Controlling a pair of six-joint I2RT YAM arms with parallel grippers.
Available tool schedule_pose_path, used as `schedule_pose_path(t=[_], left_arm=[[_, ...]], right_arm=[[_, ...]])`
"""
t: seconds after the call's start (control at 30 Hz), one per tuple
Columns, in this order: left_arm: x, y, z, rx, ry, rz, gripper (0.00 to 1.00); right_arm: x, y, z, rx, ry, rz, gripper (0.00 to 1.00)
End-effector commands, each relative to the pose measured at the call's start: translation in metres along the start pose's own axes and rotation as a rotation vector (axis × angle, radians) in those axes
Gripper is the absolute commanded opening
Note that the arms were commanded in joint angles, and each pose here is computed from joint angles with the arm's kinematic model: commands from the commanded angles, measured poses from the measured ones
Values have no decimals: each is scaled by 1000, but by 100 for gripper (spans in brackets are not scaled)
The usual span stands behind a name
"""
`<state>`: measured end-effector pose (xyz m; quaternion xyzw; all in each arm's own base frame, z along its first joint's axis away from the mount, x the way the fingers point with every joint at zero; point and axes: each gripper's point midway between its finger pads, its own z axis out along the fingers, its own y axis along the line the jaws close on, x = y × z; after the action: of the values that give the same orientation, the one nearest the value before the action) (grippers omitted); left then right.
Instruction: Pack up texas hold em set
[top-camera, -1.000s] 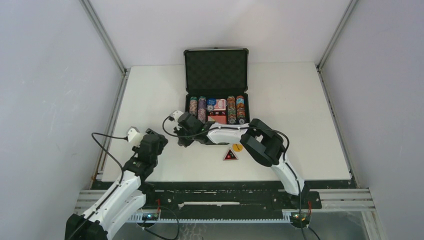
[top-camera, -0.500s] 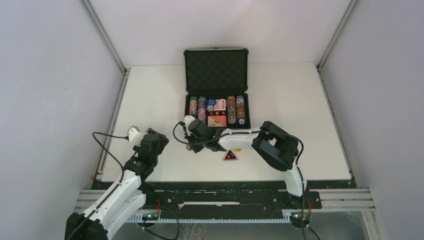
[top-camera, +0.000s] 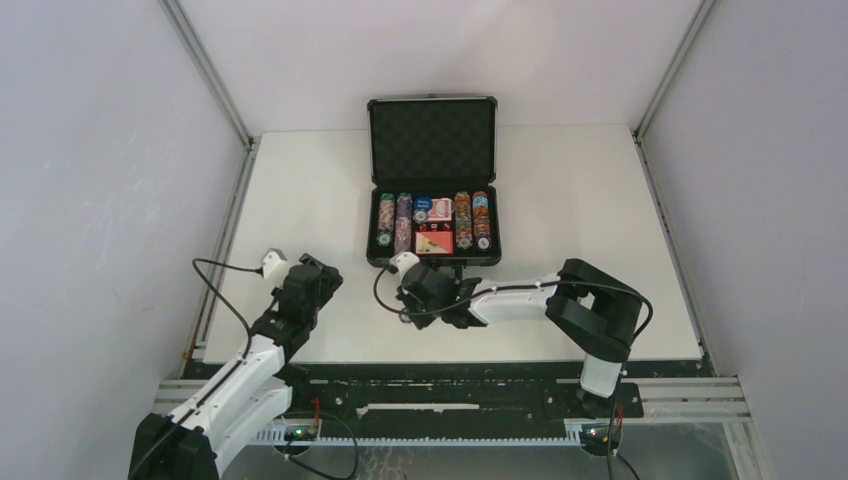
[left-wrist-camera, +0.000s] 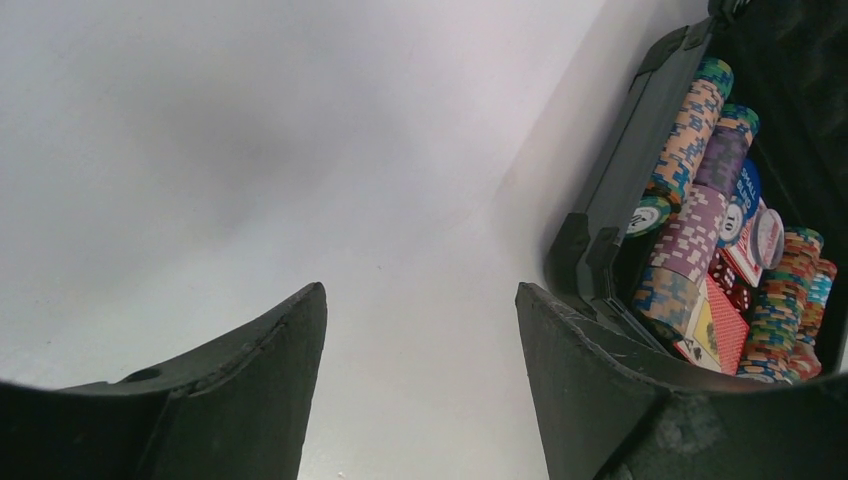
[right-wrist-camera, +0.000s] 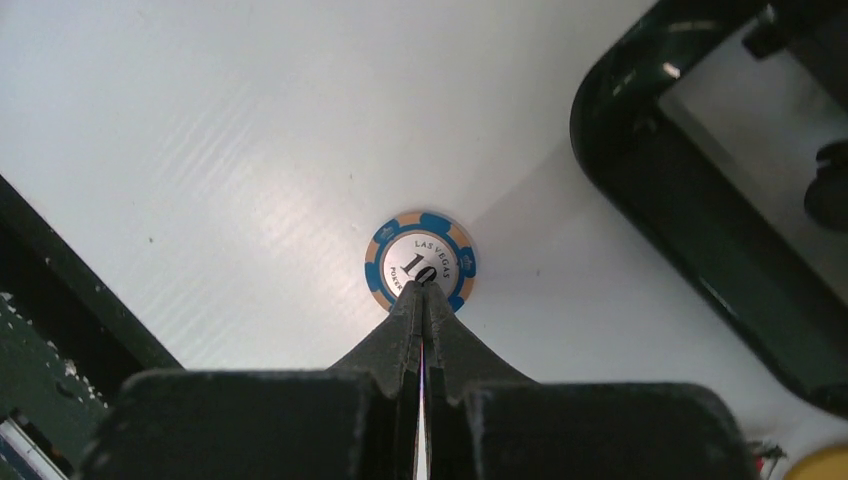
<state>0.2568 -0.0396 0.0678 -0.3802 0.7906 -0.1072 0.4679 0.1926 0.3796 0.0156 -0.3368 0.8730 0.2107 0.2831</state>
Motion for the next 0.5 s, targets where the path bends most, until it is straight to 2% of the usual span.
schedule_pose_path(t=[0.0, 0.23, 0.47], left_arm=[[3, -7, 2, 45, 9, 25, 74], [13, -12, 5, 47, 60, 61, 74], [10, -17, 3, 71, 54, 63, 74]], right_arm=[[11, -1, -15, 41, -3, 16, 0], [33, -8, -28, 82, 5, 32, 0], [41, -13, -45, 124, 2, 31, 0]])
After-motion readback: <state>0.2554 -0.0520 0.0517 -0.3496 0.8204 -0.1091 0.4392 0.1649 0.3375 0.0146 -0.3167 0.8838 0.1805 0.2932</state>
